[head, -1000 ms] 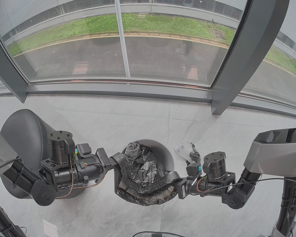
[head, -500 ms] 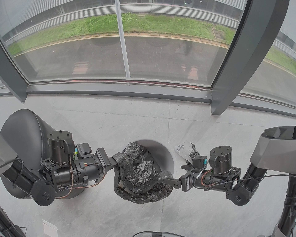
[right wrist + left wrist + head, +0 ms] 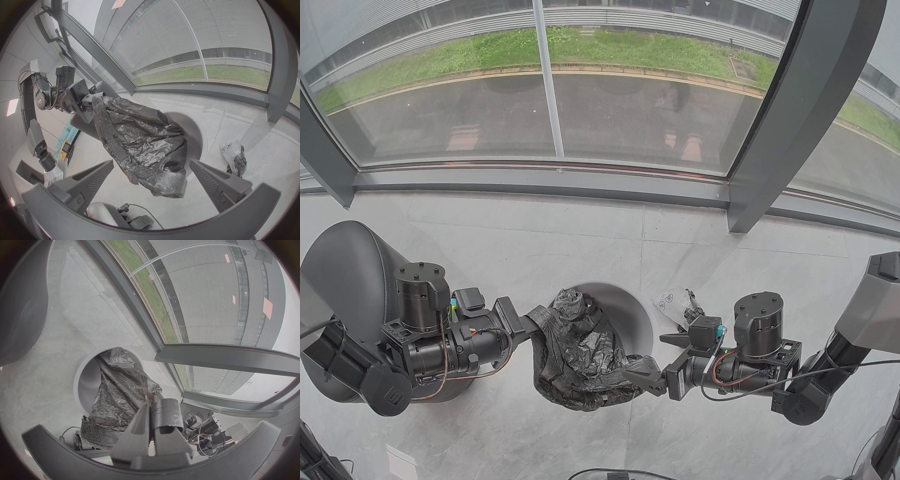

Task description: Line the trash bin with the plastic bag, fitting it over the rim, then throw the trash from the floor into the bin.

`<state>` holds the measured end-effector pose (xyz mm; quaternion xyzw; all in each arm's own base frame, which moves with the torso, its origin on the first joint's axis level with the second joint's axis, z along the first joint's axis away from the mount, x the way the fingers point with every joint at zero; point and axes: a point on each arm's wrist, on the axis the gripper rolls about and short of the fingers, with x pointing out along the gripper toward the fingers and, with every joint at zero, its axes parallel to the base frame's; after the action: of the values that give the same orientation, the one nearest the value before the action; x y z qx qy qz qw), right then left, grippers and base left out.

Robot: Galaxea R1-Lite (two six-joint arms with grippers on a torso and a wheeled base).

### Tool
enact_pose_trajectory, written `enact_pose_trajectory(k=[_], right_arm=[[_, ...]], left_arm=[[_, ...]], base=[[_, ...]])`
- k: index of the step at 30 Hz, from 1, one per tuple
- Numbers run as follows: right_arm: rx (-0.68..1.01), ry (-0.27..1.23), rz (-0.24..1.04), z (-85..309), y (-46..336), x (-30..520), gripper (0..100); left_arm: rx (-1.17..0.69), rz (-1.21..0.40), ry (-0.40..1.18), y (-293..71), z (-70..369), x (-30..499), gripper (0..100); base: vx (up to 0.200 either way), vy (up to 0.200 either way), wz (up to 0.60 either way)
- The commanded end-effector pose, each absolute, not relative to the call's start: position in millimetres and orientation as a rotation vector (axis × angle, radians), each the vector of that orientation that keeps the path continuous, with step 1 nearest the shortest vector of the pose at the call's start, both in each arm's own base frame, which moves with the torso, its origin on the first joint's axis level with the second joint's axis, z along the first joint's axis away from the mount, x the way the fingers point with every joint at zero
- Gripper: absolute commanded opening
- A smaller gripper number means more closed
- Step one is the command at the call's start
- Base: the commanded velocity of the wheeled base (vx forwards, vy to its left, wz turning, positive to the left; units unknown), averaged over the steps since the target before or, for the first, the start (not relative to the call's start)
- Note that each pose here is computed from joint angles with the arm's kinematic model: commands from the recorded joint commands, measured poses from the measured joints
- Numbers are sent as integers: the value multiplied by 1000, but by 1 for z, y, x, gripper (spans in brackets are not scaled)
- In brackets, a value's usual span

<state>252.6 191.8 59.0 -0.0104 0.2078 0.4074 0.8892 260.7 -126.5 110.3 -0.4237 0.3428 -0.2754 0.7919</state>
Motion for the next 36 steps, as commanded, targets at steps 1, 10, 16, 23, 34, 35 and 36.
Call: enact_pose_trajectory(k=[1, 10, 16, 23, 34, 35, 36], right_arm=[[-30, 462, 837, 54, 186, 246, 100], [-122, 398, 804, 59, 199, 245, 100], [-219, 390, 715, 43, 240, 231, 100], [-336, 372, 733, 31, 259, 220, 100], [-379, 410, 724, 8, 269, 219, 100], [-380, 411, 723, 6, 270, 220, 100], [-380, 410, 721, 6, 271, 221, 100]], left_arm=[[-912, -595, 735, -127, 111, 261, 0], [-914, -598, 728, -127, 113, 261, 0], [-917, -613, 701, -127, 121, 262, 0], [-916, -616, 698, -128, 121, 263, 0], [-916, -620, 698, -129, 122, 262, 0], [-916, -620, 698, -129, 122, 262, 0], [-916, -620, 698, -129, 122, 262, 0]], base=[[0, 0, 0], [0, 0, 0], [0, 0, 0], [0, 0, 0], [0, 0, 0], [0, 0, 0], [0, 0, 0]])
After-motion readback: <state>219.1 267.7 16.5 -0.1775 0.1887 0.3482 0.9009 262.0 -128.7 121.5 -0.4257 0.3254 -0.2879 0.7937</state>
